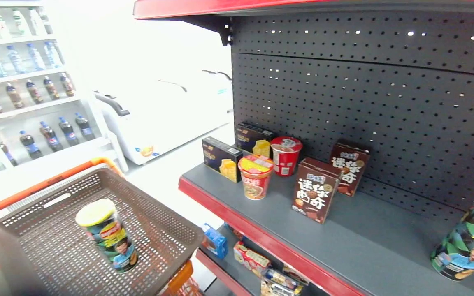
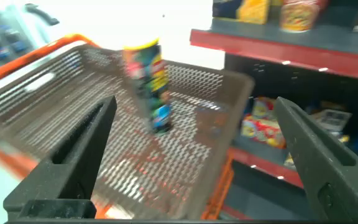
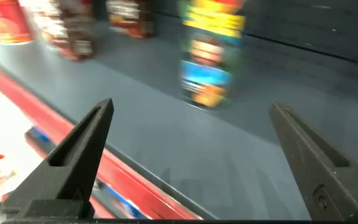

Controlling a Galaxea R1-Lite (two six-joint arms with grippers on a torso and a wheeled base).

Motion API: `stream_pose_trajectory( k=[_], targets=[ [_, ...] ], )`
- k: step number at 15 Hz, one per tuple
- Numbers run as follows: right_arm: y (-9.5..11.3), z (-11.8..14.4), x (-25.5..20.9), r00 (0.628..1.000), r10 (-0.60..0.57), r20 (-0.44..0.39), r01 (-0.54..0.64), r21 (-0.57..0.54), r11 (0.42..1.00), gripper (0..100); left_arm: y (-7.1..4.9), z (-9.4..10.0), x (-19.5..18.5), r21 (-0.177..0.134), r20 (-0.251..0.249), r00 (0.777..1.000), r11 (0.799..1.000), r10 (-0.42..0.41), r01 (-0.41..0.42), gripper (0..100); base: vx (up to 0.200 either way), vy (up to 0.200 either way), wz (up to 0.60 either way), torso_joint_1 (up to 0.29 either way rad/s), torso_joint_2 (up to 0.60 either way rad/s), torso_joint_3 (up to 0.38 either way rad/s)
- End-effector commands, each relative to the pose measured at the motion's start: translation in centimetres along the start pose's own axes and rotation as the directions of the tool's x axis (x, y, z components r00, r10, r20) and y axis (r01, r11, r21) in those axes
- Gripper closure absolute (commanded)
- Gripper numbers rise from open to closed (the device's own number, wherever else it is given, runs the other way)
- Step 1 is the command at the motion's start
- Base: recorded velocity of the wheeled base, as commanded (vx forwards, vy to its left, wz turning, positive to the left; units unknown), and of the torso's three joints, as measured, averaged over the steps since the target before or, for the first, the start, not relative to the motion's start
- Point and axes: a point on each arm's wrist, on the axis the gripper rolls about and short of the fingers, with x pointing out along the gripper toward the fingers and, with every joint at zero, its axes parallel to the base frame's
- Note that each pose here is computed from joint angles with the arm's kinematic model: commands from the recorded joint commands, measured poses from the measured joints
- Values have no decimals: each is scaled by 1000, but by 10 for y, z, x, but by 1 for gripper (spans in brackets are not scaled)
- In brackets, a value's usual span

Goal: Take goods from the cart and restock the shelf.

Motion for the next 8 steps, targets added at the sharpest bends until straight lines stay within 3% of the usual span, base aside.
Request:
stream_pose_trajectory(
  k=[1,4,5,6,7,8],
  targets=[
    [0,0,0,1000,0,-2,0,0,1000,0,0,0,0,0,-2,1000,1000,0,0,0,0,0,600,7,2,7],
    [0,0,0,1000,-2,-2,2,12,1000,0,0,1,0,0,1,1000,1000,17,-17,0,0,0,600,1,1,2],
    [0,0,0,1000,0,-3,0,9,1000,0,1,20,-4,3,43,999,999,31,-32,0,0,0,600,2,2,2],
    [0,0,0,1000,0,-2,0,12,1000,0,4,55,-1,-4,11,999,999,33,-33,0,0,0,0,0,0,0],
    [0,0,0,1000,0,-2,0,12,1000,0,7,87,14,-14,-70,997,999,29,-30,0,0,0,0,0,0,0],
    [0,0,0,1000,0,-2,0,12,1000,0,12,127,38,-15,-114,993,1000,25,-27,0,0,0,0,0,0,0]
  ],
)
